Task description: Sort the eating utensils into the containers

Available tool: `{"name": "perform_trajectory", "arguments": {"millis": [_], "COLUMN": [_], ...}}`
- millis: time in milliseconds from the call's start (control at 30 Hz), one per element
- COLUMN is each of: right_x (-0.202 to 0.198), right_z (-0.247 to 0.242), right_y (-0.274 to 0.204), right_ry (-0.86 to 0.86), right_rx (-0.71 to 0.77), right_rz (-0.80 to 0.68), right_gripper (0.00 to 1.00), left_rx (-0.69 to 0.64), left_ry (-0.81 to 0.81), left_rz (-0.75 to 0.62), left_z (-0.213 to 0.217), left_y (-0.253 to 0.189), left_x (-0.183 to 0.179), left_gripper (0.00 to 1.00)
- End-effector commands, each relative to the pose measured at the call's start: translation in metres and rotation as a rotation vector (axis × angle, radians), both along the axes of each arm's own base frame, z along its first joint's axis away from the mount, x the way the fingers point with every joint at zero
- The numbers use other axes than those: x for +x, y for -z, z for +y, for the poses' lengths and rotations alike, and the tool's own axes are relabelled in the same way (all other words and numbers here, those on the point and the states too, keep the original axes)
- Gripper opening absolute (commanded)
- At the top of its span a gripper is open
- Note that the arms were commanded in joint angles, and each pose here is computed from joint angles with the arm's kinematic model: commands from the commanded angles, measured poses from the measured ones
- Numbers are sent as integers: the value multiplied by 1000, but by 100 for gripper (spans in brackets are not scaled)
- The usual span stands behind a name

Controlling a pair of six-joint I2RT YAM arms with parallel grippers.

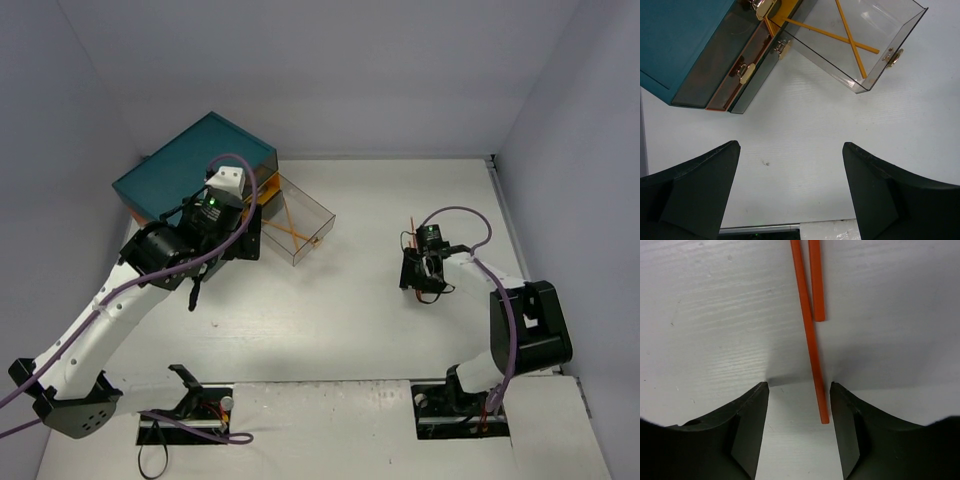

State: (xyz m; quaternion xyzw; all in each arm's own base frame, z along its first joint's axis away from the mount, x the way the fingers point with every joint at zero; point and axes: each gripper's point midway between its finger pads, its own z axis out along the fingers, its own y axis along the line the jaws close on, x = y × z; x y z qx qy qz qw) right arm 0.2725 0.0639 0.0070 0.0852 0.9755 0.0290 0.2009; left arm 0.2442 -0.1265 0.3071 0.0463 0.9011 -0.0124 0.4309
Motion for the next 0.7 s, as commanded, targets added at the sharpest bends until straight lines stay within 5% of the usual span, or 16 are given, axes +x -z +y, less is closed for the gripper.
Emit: {"name": "perform_trajectory", "arguments": {"millis": [0, 167, 367, 667], "right_x": [12, 15, 47, 86], "right_z": [15, 32, 46, 129], "right_y": [5, 12, -33, -221], "right_ry": [-64, -144, -182, -411], "right_rx": [62, 115, 167, 289], "right_rz": [0, 20, -112, -576], "right_gripper": [38, 1, 0, 0], "left_rx": [-49, -55, -53, -49], "left_ry": [-37, -46, -55, -51], "left_rz": [-62, -61, -50, -33], "left_z": [5, 9, 11, 10], "left_y": [-15, -12, -7, -1], "left_x": [2, -2, -4, -4], "left_gripper": [81, 81, 81, 81]}}
